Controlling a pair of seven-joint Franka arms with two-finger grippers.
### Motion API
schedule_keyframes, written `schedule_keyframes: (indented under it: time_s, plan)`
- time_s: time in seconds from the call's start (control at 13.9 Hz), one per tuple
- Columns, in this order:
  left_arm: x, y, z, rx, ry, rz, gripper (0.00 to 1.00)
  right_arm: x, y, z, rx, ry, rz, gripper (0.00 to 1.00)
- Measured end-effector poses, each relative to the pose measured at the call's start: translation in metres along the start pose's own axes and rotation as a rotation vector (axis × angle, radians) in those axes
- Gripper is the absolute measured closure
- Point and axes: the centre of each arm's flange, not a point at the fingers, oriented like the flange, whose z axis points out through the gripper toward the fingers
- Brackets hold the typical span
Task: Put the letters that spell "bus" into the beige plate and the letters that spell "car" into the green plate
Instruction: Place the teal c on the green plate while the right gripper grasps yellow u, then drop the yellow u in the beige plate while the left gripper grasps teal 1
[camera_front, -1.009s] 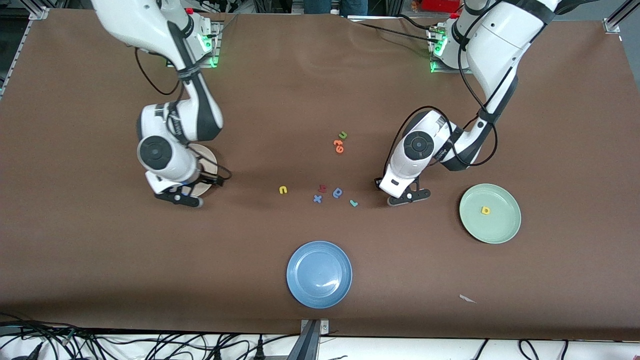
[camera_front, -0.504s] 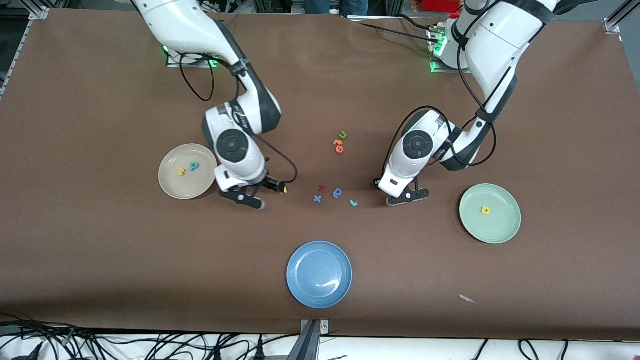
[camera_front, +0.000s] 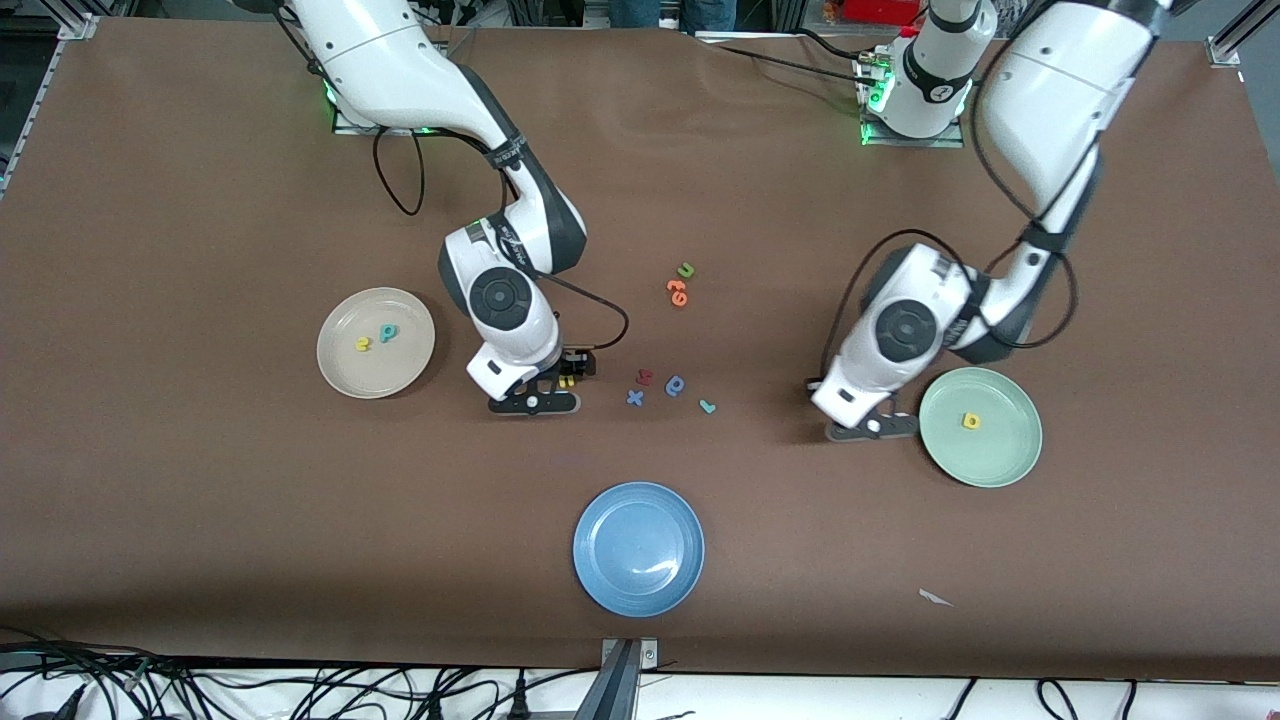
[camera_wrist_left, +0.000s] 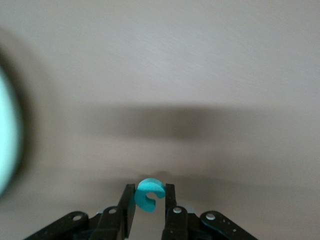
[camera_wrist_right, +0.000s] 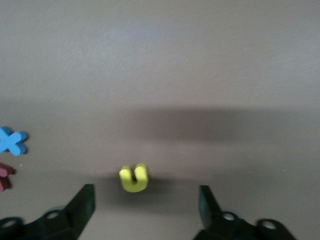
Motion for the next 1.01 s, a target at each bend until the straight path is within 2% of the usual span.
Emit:
schedule_keyframes:
  time_s: [0.07,0.22,0.29,0.43,0.5,0.58,0.65,0.72,0.79,0.86,0.94,1.01]
  plan:
    - [0.010,-0.025,-0.008,0.008,-0.010,0.042,0.73,-0.003,-0.005,0.005,-0.003,-0.002,-0.009,0.13]
    - [0.024,-0.074,-0.015,0.009,-0.019,0.124,0.73,-0.005,-0.008,0.009,-0.002,0.003,-0.014,0.32]
    - [0.028,-0.096,-0.015,0.007,-0.023,0.164,0.73,-0.004,-0.007,0.010,0.000,0.009,-0.014,0.45]
    - [0.033,-0.133,-0.009,0.015,-0.033,0.258,0.72,-0.002,-0.007,0.015,0.003,0.021,-0.016,0.49]
    - [0.034,-0.144,-0.005,0.045,-0.035,0.318,0.67,-0.002,-0.007,0.017,0.006,0.030,-0.017,0.49]
    - [0.035,-0.149,-0.002,0.078,-0.035,0.377,0.56,-0.001,-0.007,0.018,0.009,0.036,-0.017,0.49]
    - [0.036,-0.148,0.000,0.094,-0.032,0.411,0.48,-0.001,-0.007,0.019,0.009,0.039,-0.018,0.49]
    - [0.039,-0.143,-0.002,0.085,-0.025,0.413,0.37,-0.001,-0.007,0.020,0.009,0.039,-0.018,0.54]
    - [0.041,-0.135,-0.007,0.048,-0.017,0.374,0.28,-0.001,-0.007,0.020,0.009,0.039,-0.018,0.54]
    - [0.043,-0.124,-0.014,-0.017,-0.013,0.302,0.17,-0.001,-0.007,0.020,0.009,0.040,-0.018,0.59]
    - [0.042,-0.108,-0.018,-0.076,-0.016,0.225,0.07,0.000,-0.007,0.020,0.010,0.041,-0.017,0.72]
    - [0.039,-0.086,-0.021,-0.110,-0.025,0.150,0.00,0.001,-0.006,0.018,0.010,0.044,-0.016,0.75]
